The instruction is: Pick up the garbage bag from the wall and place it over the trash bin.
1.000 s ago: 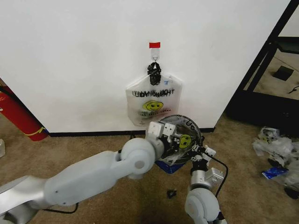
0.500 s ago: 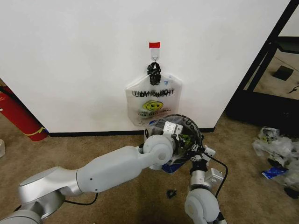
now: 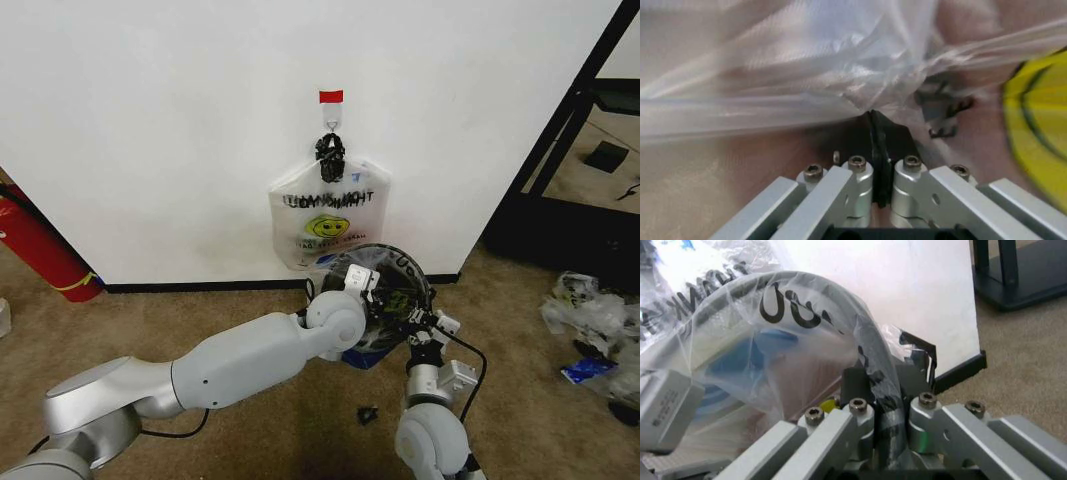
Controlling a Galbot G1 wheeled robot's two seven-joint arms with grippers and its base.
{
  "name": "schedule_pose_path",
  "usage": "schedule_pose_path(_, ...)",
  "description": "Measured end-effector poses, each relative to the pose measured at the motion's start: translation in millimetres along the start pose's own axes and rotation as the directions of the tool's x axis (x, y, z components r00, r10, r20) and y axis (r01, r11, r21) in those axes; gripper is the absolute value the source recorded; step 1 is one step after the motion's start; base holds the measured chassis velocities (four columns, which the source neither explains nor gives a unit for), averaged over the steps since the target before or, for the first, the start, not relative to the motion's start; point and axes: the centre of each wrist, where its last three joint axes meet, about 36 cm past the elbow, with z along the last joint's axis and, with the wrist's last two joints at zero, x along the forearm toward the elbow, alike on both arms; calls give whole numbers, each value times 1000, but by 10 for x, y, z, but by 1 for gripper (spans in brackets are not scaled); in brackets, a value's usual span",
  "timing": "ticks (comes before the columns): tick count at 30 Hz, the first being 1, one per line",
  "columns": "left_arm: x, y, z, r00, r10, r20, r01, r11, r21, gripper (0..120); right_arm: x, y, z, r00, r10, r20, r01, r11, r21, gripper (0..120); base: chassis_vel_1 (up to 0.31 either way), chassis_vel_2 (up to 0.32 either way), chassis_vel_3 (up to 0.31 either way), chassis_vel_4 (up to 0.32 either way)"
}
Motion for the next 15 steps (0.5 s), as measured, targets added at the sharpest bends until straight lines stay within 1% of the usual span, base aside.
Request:
schedule_pose_path(3,-27,12,21,1000,-30,-7,30,999,-24,0,3,1,2,1000,0,0,0,1000,1,1,0,0,0,0)
schedule_pose_path(8,2,32,63,998,-53,-19,52,997,-54,0,7,3,5,1000,1,0,-1,1000,2,1,0,0,0,0)
schedule_pose_path(12,71,41,73,999,-49,-14,48,997,-63,0,10,5,7,1000,2,1,-2,1000,3,1,0,0,0,0)
schedule_pose_path(15,205,10,27,1000,-10,12,10,999,-47,0,13,13,10,1000,2,1,-2,1000,3,1,0,0,0,0)
